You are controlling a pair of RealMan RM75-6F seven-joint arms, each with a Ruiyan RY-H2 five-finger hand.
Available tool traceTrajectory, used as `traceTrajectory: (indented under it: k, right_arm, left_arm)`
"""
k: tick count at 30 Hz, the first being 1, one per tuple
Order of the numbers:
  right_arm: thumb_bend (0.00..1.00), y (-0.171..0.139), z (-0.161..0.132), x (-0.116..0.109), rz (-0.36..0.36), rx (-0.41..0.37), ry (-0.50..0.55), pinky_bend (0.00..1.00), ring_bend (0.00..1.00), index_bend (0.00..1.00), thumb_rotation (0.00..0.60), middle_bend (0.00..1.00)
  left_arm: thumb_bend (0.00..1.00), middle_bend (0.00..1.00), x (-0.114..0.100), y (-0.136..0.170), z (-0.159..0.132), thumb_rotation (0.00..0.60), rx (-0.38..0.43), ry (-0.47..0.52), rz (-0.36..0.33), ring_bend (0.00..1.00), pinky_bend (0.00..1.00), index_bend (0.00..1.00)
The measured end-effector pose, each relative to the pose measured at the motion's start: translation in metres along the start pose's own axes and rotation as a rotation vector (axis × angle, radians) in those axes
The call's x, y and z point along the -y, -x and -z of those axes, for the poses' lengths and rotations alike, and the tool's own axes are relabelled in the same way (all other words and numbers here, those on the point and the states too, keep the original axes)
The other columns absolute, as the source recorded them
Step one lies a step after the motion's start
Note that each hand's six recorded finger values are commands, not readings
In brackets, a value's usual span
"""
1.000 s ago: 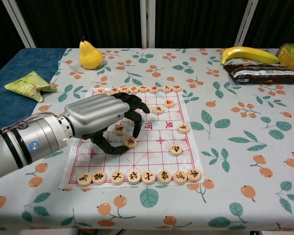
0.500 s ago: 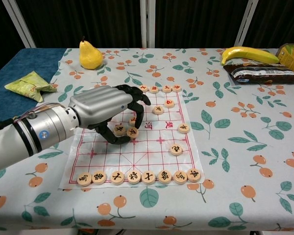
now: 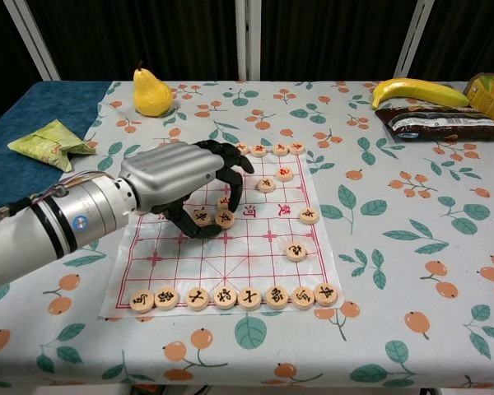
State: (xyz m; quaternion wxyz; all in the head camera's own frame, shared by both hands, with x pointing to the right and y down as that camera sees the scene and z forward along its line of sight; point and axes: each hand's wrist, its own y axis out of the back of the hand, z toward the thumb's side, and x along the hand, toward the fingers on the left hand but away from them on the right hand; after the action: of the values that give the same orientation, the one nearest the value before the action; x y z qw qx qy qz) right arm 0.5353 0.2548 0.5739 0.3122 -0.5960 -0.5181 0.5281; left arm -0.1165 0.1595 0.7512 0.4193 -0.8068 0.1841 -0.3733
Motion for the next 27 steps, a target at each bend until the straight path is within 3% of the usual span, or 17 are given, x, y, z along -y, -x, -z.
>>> traceTrajectory:
  k: [18,27]
  right_arm:
    - [0.15,-0.002,0.001,-0.001,-0.012,0.005,0.004,0.0,0.0,0.0,0.6,0.0]
    - [0.15,-0.001,-0.002,-0.002,-0.006,-0.007,0.009,0.0,0.0,0.0,0.6,0.0]
  left_arm:
    - [0.29,0.12,-0.002,-0.001,0.001,0.6,0.002,-0.017,-0.011,0.0,0.0,0.41]
    - [0.29,0.12,-0.03,0.024,0.0,0.6,-0.004,-0.02,-0.106,0.0,0.0,0.37]
